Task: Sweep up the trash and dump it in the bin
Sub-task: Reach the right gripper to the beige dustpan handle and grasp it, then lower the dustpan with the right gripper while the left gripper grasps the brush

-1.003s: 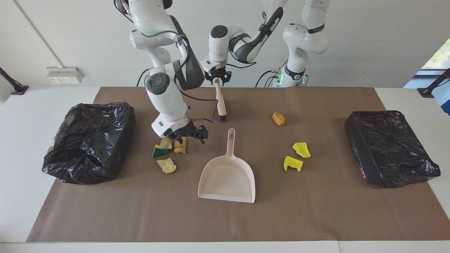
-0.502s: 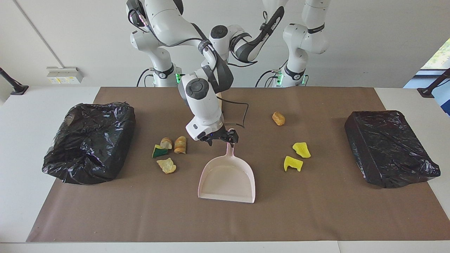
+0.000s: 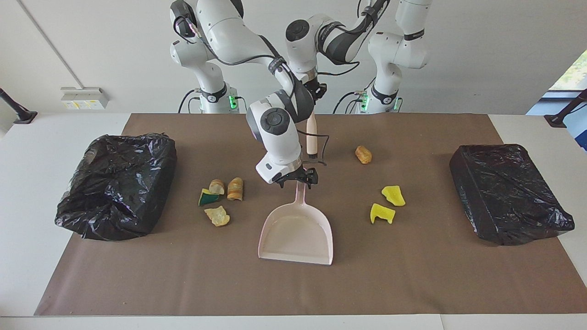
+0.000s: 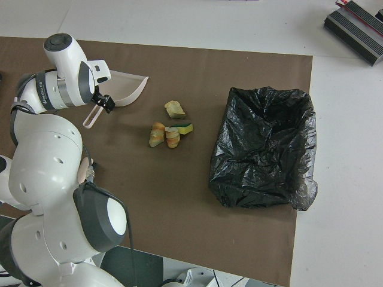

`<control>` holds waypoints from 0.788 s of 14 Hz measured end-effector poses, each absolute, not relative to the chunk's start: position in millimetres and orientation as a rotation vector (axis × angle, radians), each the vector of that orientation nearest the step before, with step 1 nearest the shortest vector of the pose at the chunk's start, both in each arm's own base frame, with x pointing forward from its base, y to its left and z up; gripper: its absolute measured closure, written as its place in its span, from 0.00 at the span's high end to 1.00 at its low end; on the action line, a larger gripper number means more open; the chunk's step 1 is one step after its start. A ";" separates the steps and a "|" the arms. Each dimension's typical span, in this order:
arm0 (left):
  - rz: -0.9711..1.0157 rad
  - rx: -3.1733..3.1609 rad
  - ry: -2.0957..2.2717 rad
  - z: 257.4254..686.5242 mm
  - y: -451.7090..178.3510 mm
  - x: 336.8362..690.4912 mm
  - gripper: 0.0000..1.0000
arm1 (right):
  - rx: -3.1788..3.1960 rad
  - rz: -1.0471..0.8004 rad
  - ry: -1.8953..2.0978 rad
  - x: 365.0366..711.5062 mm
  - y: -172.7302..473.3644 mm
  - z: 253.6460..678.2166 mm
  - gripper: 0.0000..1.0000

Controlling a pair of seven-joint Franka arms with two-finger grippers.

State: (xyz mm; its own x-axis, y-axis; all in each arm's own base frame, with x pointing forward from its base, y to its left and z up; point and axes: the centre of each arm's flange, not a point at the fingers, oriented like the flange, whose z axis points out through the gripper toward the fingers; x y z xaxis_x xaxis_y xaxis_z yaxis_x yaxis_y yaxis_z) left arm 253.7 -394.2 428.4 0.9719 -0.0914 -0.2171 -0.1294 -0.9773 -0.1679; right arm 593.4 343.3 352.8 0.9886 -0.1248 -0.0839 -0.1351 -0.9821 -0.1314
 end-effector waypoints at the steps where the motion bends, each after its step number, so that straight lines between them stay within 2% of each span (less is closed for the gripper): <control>1: 0.317 -2.938 0.147 435.0 -377.9 268.7 0.28 | -3.003 0.115 0.186 592.3 343.6 350.6 1.00; 3: 0.312 -2.950 0.119 447.3 -344.9 296.8 0.28 | -3.016 0.120 0.155 588.7 348.6 345.4 0.99; 4: 0.294 -2.950 0.093 452.2 -328.6 310.3 0.28 | -3.029 0.116 0.137 587.1 351.4 343.1 0.93; 7: 0.210 -2.909 -0.016 454.3 -285.4 348.2 0.28 | -3.045 0.107 0.120 586.6 352.1 341.6 0.52; 9: 0.143 -2.913 -0.112 451.0 -255.3 376.2 0.28 | -3.046 0.106 0.119 586.6 352.1 341.8 0.33; 11: 0.088 -2.945 -0.173 441.9 -219.0 404.5 0.28 | -3.063 0.086 0.092 589.6 347.9 342.7 0.32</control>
State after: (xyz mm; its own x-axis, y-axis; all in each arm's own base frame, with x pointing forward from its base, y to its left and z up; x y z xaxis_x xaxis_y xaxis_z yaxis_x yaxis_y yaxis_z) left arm 404.5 -219.0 441.9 0.9914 0.1215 -0.0478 0.1103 -0.9751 -0.1924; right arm 589.6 347.9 342.7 0.9966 -0.0575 -0.0585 -0.0617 -0.9954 -0.0739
